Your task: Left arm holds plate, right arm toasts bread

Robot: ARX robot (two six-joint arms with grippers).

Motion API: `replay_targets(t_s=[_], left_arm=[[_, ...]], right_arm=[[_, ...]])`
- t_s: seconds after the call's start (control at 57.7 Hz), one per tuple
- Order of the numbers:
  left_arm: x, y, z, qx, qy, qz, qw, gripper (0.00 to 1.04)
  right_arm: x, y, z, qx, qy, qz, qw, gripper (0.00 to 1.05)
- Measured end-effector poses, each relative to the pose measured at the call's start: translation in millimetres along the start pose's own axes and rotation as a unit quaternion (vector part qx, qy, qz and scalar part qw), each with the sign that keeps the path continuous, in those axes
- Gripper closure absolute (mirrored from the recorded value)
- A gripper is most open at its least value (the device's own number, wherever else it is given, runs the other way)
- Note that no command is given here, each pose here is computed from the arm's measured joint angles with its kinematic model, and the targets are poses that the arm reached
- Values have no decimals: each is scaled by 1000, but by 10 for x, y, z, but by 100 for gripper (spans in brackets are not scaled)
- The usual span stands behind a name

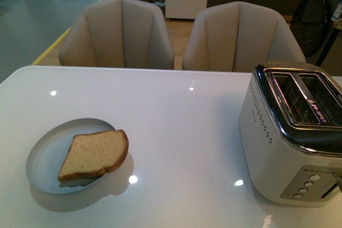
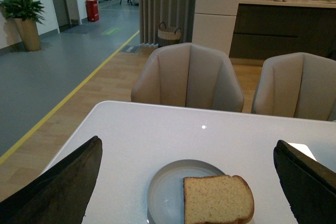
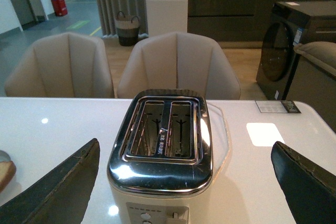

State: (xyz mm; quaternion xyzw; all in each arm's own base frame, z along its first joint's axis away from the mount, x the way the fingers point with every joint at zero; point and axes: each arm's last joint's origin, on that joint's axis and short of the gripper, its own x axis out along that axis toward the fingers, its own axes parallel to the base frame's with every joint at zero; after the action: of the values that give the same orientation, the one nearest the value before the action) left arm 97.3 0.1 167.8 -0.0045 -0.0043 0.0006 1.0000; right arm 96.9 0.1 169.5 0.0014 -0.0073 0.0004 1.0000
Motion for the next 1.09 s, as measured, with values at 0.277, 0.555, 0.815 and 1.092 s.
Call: replay_targets(t_s=[0.277,0.555,0.815,1.092], left_arm=[[0,0,0,0,0,0,1000,7],[0,-17,-15,-45,77,-21,996,7],[419,-7,172,-211,162,-36,963,7],[1454,193,-161,-201,207,16,957,7]], right_arm=[[0,0,0,0,0,0,1000,9],[0,0,0,0,0,0,1000,9],[0,0,0,0,0,0,1000,9],[0,0,0,0,0,0,1000,9]])
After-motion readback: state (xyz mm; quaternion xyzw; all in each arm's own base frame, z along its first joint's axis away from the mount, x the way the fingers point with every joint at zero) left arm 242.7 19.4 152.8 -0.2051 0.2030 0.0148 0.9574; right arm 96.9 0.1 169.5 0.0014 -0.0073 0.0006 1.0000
